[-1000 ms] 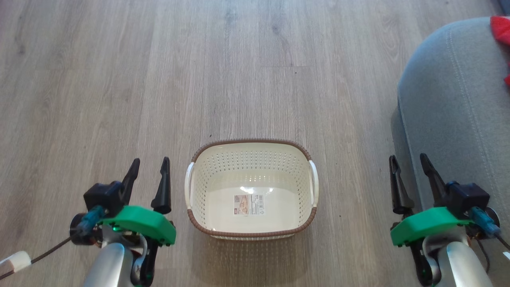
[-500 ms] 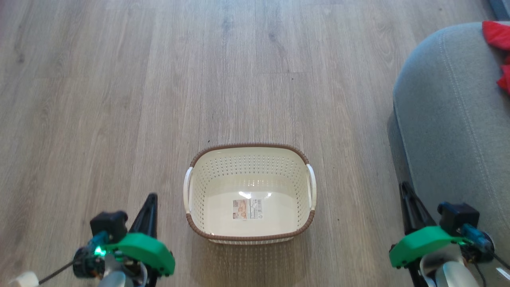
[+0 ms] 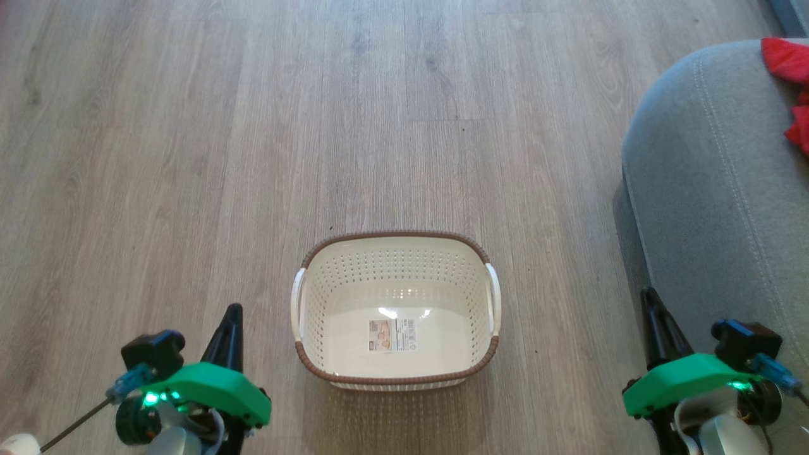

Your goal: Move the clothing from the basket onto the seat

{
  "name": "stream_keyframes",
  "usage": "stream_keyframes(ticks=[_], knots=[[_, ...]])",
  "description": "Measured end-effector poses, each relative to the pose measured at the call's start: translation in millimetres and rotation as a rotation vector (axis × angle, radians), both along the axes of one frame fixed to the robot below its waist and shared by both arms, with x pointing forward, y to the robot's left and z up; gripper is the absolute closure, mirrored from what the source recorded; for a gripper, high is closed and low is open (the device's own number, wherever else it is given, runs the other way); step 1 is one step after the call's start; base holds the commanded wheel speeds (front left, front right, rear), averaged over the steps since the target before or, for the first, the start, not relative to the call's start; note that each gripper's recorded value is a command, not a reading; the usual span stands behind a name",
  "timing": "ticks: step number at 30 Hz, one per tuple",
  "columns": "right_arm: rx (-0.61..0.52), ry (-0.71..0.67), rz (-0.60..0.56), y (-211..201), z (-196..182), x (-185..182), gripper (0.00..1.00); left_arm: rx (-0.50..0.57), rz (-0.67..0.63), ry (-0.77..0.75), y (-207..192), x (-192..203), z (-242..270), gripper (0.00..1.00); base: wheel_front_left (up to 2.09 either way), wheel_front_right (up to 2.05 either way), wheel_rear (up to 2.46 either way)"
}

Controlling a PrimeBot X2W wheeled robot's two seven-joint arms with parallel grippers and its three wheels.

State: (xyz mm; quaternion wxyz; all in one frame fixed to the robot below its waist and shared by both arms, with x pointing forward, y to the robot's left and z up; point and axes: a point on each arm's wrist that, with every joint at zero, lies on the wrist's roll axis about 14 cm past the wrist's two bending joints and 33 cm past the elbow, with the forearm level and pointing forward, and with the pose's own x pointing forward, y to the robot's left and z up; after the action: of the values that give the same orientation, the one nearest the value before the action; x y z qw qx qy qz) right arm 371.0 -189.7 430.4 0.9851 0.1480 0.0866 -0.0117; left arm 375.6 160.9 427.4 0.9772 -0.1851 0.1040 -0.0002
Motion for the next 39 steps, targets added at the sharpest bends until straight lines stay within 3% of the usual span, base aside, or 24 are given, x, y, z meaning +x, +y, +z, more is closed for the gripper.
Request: stream_keyframes(ticks=[39], knots=[[0.442, -0.004, -0.142, -13.6, 11.2, 0.4, 1.00, -0.420, 0.124, 0.018, 13.5, 3.2, 12.9, 1.00, 0.00, 0.00, 0.00]])
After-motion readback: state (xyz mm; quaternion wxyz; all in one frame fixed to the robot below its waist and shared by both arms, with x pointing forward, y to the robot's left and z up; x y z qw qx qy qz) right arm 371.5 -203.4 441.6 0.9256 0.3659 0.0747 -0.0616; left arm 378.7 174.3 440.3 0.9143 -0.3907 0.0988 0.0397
